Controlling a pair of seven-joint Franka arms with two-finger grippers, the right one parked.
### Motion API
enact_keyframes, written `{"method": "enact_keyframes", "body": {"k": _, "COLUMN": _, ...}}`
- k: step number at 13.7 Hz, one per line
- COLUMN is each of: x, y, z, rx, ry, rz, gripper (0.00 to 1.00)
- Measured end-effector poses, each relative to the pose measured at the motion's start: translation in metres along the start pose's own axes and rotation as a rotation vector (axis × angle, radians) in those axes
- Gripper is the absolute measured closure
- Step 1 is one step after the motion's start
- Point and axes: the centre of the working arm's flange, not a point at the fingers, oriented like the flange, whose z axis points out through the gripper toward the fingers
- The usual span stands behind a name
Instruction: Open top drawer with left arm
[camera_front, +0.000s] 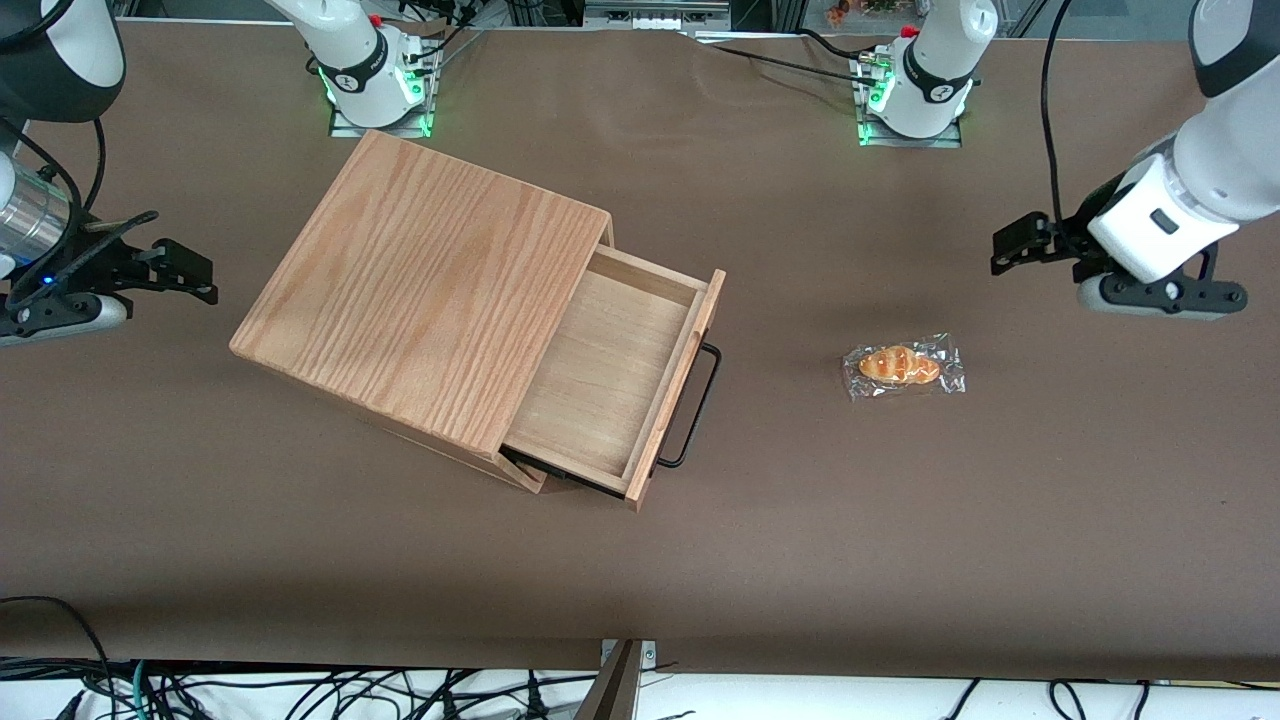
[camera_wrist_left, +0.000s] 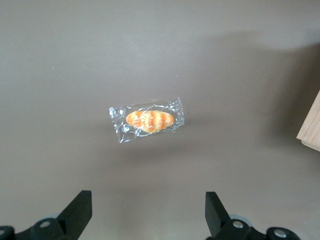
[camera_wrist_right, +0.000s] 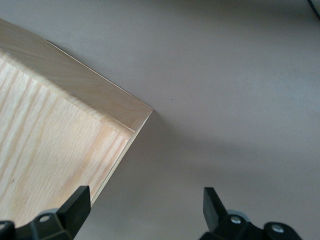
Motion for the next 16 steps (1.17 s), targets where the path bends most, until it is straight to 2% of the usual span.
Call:
{"method": "enact_keyframes", "body": {"k": 4, "x": -0.016, "y": -0.007, "z": -0.002, "rx": 0.004, "ry": 0.002, "rz": -0.013, "gripper": 0.0}}
{"method": "enact_keyframes", "body": {"k": 8, "x": -0.024, "y": -0.01, "z": -0.001, "rx": 0.044, "ry": 0.001, "rz": 0.025, "gripper": 0.0}}
{"method": "enact_keyframes", "body": {"k": 16, "x": -0.023, "y": -0.011, "z": 0.002, "rx": 0.044, "ry": -0.006, "rz": 0.035, "gripper": 0.0}}
